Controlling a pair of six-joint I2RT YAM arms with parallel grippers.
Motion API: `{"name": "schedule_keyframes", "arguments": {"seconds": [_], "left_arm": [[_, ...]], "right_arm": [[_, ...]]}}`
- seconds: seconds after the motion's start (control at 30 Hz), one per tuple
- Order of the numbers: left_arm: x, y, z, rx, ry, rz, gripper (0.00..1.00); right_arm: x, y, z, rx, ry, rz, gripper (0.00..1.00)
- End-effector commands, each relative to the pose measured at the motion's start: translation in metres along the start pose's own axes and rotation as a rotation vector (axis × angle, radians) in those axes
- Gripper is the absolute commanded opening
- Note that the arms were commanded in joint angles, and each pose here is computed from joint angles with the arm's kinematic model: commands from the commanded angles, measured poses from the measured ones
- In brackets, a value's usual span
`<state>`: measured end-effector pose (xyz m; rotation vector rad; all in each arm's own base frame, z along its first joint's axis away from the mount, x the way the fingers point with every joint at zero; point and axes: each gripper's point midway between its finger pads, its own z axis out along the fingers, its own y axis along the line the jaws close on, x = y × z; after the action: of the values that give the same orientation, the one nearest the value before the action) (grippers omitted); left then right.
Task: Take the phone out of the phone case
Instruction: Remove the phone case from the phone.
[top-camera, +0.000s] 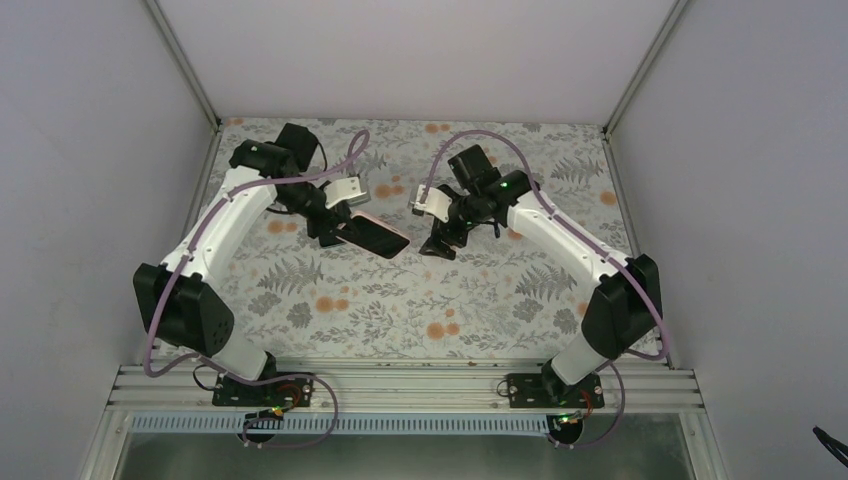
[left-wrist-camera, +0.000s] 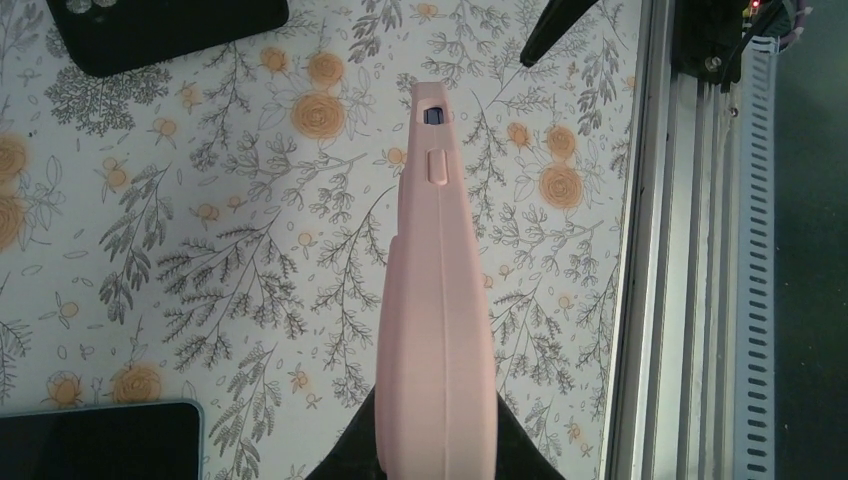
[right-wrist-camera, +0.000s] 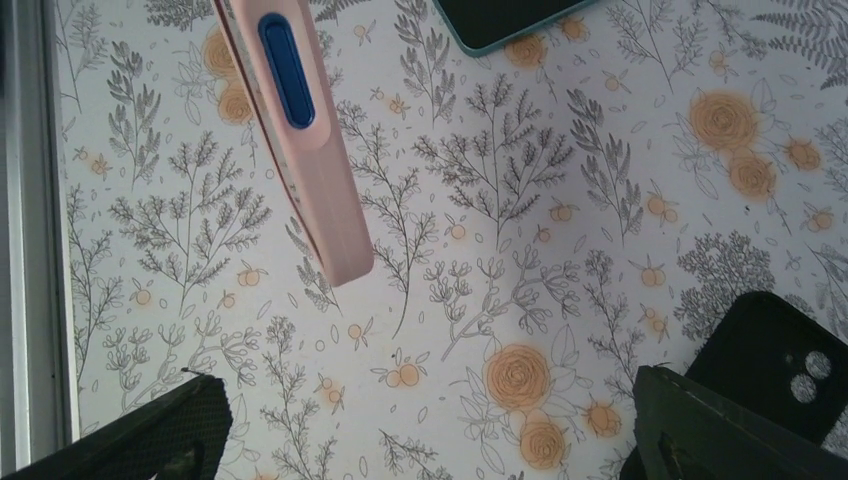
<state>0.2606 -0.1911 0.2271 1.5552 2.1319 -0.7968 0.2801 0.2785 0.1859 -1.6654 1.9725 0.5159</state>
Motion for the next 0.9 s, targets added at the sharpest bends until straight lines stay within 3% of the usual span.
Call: {"name": "schedule_keyframes", "arguments": {"seconds": [0.0,0.87], "left_arm": [[-0.013,-0.013,-0.010,0.008,-0.061,0.054,0.02],[-0.019,-0.021,-0.012,0.050,-0.099,0.056,0.02]], "right_arm": [[-0.007,-0.001,0.009,-0.040,-0.048,0.000,0.99],[-0.013,-0.039,0.025,0.000,-0.079,0.074,0.97]]}}
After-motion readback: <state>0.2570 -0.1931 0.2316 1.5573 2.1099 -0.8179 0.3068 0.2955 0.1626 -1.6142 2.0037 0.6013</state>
